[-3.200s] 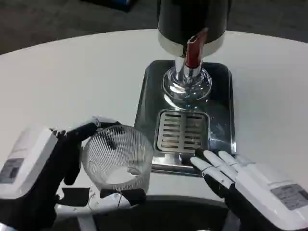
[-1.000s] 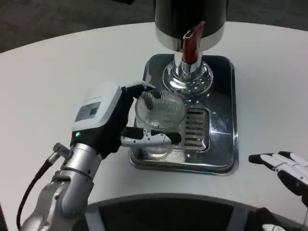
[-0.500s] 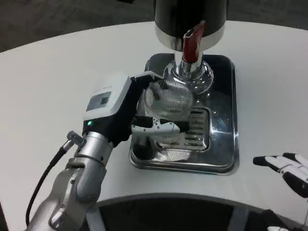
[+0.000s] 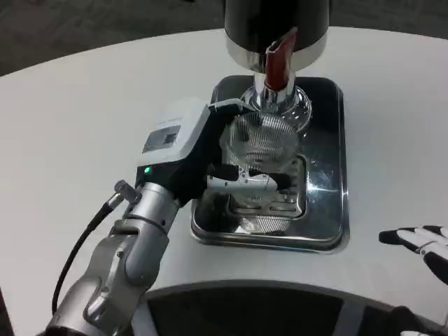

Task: Grasp the cup under the faucet to collect the drink, then remove the cup.

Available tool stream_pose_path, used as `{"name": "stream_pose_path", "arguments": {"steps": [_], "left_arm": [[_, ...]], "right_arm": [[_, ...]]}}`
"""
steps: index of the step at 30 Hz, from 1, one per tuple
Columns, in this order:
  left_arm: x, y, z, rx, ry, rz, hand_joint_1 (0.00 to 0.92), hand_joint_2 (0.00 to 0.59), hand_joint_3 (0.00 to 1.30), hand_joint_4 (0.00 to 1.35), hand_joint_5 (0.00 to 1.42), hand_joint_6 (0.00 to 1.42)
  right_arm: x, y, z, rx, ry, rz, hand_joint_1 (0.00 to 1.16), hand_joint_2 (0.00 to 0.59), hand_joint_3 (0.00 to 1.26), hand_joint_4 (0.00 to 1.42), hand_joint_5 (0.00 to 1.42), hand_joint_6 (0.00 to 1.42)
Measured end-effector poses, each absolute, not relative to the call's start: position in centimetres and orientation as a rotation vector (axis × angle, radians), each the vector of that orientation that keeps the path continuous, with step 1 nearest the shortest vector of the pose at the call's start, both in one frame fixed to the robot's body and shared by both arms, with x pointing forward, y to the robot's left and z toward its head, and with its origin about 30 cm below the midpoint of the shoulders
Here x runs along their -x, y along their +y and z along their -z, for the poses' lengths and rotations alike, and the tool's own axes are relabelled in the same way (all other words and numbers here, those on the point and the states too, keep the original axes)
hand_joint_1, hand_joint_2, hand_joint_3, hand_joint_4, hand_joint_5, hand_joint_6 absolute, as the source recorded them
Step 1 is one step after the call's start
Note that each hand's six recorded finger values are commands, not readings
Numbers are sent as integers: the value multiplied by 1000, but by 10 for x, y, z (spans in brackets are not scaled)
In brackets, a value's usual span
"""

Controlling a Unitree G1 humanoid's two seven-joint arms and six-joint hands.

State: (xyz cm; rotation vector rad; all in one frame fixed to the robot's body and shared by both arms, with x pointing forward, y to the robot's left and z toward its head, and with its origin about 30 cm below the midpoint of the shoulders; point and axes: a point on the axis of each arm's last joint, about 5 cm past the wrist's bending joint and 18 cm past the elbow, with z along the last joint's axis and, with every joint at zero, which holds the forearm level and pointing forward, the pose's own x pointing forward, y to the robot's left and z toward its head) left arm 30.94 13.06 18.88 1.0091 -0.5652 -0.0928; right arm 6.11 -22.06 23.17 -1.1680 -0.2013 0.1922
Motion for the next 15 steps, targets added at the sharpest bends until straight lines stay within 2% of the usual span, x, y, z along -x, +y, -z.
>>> {"name": "stream_pose_path", "arguments": {"steps": [5,7,15], "left_arm": [[-309,130,-191,-1018,-557,102,397,60,614,596,884,1312],[-308,130,-192,-1022,-556,103,358,68,556,541,801,1260],[-305,135,-193,-1047,-543,96,304,79,450,386,651,1153]], "right_arm": [[-60,-221,-232,1173,-200,-195,437,475,164,109,61,65],[-59,-221,-232,1171,-201,-195,437,475,168,109,61,65],[-59,-221,-232,1165,-209,-201,437,475,180,117,61,65]]}}
